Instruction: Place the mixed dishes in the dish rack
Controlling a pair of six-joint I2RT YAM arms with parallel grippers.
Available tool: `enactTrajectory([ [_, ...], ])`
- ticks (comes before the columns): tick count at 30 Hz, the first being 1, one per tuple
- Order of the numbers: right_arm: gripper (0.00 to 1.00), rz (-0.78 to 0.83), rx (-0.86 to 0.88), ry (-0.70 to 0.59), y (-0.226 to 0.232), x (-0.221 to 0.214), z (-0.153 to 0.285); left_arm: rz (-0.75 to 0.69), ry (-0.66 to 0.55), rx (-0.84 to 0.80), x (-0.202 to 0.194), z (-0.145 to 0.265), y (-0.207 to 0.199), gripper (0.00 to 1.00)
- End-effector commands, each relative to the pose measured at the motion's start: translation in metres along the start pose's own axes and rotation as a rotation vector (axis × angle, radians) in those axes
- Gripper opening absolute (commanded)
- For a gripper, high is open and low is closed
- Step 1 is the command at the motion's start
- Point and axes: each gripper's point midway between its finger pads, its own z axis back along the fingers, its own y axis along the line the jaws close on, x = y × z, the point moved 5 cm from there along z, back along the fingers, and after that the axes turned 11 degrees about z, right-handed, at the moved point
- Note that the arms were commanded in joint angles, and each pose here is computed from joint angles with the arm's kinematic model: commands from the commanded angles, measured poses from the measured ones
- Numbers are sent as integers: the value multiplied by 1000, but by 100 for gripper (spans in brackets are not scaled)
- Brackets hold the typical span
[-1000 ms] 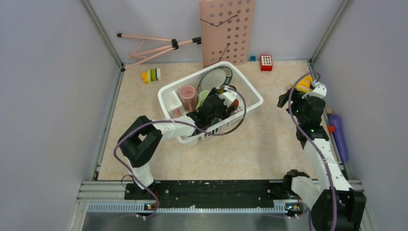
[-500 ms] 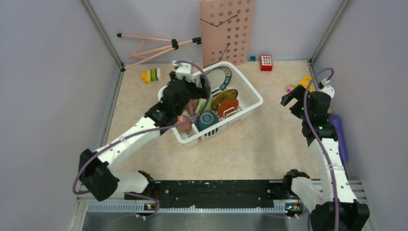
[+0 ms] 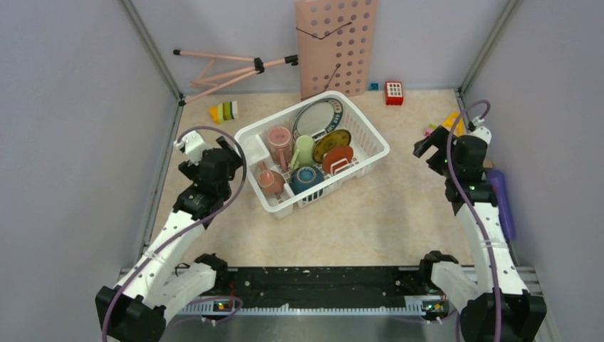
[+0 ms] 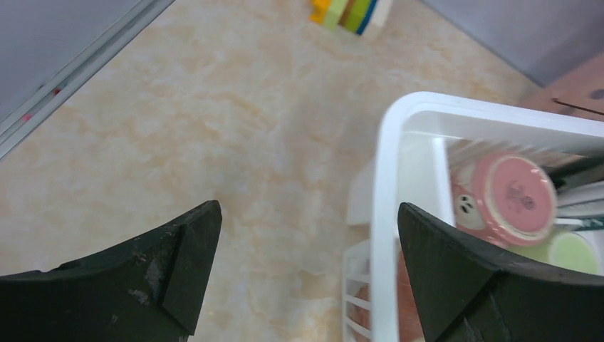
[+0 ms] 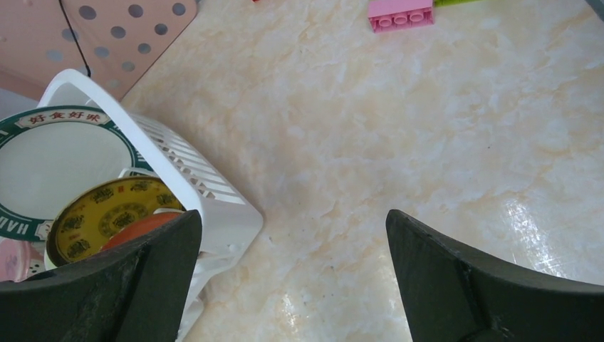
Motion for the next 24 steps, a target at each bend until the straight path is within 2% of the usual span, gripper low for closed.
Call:
enactTrajectory([
  [1,99,23,22,-11,1,-3,-9,82,-28,175,-6,-5,36,98],
  [24,99,58,16,-19,-4,-9,-11,130,-21,167,-8,-8,44,98],
])
